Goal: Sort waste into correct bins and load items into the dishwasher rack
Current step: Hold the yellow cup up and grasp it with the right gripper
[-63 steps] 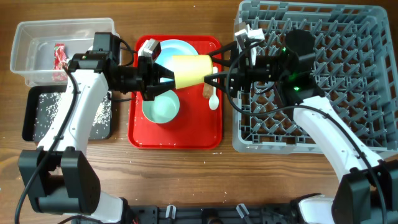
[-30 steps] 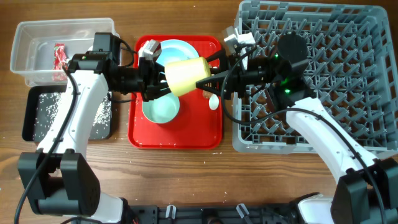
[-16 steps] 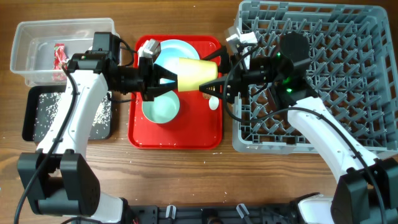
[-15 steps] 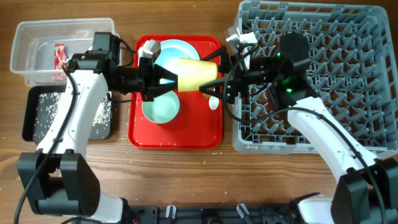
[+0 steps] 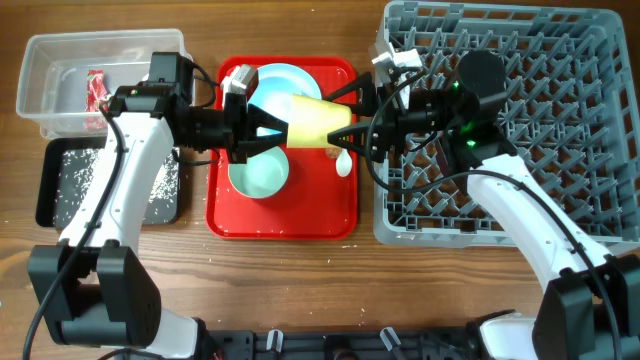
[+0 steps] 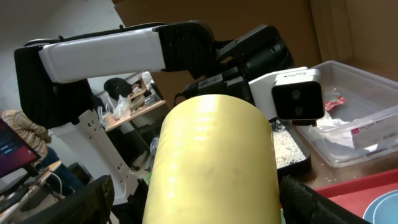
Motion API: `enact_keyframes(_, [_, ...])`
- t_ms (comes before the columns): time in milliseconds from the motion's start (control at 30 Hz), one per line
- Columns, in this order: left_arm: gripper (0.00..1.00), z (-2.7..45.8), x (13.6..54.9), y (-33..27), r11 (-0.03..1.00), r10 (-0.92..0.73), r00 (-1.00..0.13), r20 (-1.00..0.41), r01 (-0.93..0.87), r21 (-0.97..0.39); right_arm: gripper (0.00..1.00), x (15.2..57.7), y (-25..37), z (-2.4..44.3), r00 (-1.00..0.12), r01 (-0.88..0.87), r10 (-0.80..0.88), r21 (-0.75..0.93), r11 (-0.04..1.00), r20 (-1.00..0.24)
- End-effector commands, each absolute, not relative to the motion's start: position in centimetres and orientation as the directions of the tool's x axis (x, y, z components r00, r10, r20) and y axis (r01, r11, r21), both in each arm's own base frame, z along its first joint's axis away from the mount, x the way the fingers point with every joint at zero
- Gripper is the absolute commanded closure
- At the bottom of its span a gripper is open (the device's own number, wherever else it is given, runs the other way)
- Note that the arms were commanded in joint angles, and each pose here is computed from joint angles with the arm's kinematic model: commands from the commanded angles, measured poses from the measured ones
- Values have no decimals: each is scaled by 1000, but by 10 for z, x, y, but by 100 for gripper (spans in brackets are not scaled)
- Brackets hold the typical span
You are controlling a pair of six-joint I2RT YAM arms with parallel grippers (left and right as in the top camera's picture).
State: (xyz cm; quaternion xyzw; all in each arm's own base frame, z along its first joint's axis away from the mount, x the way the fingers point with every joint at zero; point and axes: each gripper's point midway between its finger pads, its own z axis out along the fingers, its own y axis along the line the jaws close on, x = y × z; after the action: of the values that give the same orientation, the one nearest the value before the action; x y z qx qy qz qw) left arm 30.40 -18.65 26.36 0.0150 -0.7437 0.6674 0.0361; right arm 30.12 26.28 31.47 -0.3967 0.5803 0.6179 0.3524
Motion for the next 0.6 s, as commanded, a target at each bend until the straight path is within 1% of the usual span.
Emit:
enact_keyframes(0, [96, 270, 302, -188, 106, 33, -999, 34, -30, -994, 12, 300, 270, 304, -444, -887, -53, 447, -118, -895])
enact_keyframes(200, [96, 270, 302, -188, 106, 33, -999, 41, -37, -994, 12, 301, 278, 291, -476, -867, -73, 481, -130, -876])
enact_keyframes(300, [96, 269, 302, -188, 107, 34, -999, 37, -33, -994, 12, 301, 279, 292, -465, -872, -69, 470, -133, -883])
enact_keyframes(433, [96, 262, 301, -187, 151, 25, -998, 55, -51, -987, 12, 299, 278, 295, -449, -879, -68, 454, -146, -891])
enact_keyframes(567, [96, 262, 301, -187, 151, 25, -998, 53, -49, -987, 12, 297, 277, 300, -446, -878, -67, 451, -162, -893])
